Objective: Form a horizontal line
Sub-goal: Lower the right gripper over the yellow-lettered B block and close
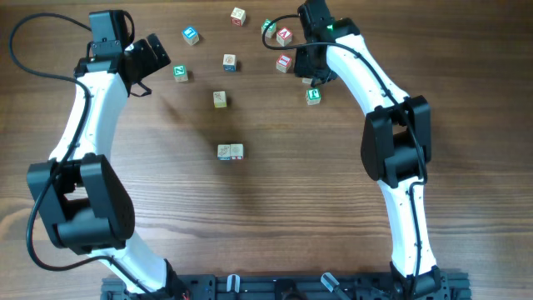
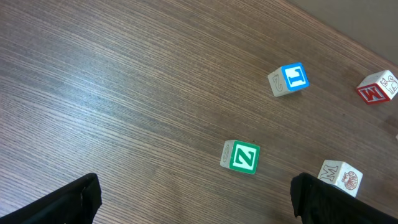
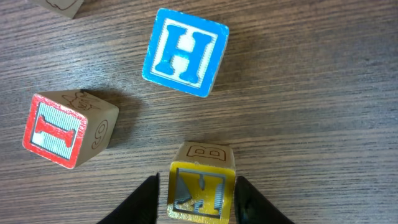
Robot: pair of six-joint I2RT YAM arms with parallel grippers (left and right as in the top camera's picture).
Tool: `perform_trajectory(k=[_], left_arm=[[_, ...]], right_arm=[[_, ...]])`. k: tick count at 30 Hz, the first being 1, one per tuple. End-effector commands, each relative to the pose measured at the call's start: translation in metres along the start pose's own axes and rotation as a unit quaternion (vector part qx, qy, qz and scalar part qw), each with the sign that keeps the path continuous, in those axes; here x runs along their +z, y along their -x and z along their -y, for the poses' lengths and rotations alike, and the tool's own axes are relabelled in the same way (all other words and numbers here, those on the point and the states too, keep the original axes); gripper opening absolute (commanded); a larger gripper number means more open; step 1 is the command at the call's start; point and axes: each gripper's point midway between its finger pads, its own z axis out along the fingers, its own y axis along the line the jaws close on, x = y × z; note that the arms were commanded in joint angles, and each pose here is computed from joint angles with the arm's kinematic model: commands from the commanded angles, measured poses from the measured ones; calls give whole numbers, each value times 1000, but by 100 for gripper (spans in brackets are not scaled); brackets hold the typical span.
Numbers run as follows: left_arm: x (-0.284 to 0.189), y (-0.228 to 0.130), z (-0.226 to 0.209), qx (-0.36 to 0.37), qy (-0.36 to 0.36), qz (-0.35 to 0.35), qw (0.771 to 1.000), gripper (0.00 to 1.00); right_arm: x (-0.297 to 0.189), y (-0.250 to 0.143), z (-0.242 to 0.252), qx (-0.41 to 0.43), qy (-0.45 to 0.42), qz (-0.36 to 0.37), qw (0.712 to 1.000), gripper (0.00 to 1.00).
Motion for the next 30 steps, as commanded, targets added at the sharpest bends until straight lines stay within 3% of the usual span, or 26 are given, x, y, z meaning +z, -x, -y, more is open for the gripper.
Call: perform_trajectory(k=[1,5,7,13,18,24,30], left_arm=[[-1,2,2,3,-2,3,1000,100],[-1,2,2,3,-2,3,1000,100],[-1,2,2,3,-3,3,1000,100],[-1,2,2,3,-2,3,1000,100],[-1,2,2,3,-2,3,1000,100],[-1,2,2,3,-2,3,1000,100],[-1,2,2,3,-2,3,1000,100]], right_arm=[[14,-9,6,-4,-19,-13,1000,50],[21,-13,6,-6,-23,-18,1000,50],[23,-14,9,-6,-29,-20,999,39],[23,-16,10,-8,-33,-23,999,35],[23,-17,12,-35,-37,-26,998,36],[23,-13,13,-43,-42,-18,998,50],[23,-8,13,-42,-43,-7,998,50]])
